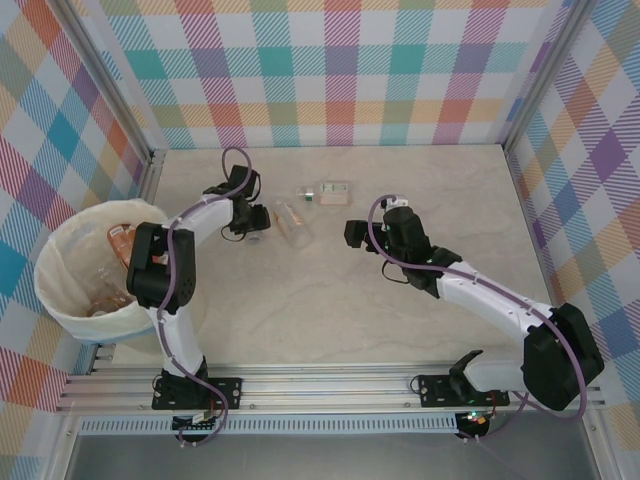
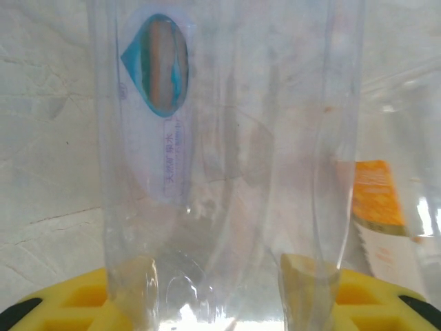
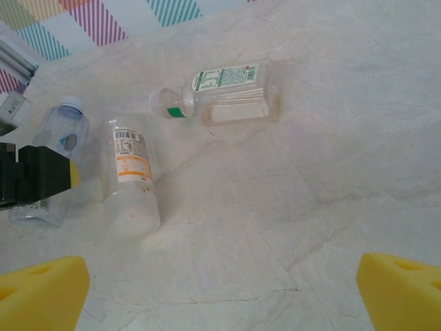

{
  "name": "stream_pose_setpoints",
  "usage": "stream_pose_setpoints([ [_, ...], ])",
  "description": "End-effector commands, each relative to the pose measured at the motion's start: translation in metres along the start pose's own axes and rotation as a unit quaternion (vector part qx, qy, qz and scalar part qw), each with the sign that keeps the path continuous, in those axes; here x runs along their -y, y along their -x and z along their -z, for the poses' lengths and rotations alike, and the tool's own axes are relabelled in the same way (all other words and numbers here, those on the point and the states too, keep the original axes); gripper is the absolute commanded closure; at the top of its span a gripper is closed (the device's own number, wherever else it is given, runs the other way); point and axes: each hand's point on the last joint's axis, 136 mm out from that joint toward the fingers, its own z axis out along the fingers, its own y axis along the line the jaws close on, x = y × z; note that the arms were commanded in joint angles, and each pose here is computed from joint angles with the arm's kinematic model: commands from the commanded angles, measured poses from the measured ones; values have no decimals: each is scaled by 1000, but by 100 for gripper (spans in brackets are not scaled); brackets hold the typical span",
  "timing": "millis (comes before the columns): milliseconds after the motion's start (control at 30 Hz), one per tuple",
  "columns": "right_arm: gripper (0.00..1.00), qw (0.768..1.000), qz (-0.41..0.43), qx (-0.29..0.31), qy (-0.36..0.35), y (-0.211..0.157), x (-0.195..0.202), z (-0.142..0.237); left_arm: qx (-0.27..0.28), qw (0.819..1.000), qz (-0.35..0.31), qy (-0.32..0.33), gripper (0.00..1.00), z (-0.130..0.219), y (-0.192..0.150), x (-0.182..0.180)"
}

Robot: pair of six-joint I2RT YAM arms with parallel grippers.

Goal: Put the plastic bottles in the bin

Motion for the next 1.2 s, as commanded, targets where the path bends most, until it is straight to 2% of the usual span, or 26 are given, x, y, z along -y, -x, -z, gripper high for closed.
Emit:
stream_pose_setpoints([
  [0, 0, 999, 4, 28, 23, 14, -8, 6, 28, 999, -10, -31, 61, 28, 6, 18],
  [133, 0, 998, 10, 37, 58, 17, -21, 8, 43, 998, -17, -51, 62, 54, 9, 29],
  [333, 0, 988, 51, 40, 140, 18, -54, 11, 72, 991, -16, -115, 63, 100, 12, 49],
  [500, 0, 979, 89, 41, 181, 19, -80, 9, 100, 982, -19, -159, 64, 143, 17, 60],
  [667, 0, 973, 110, 44, 200, 23, -100, 5, 127, 969, -21, -211, 64, 194, 22, 74],
  [800, 0, 969, 115, 48, 214, 26, -110, 1, 164, 948, -33, -271, 63, 253, 29, 89],
  [933, 0, 963, 123, 47, 235, 27, -121, -5, 214, 945, -36, -246, 63, 295, 35, 75],
  [1167, 0, 956, 138, 50, 253, 29, -132, -14, 291, 952, -15, -94, 63, 333, 44, 12],
])
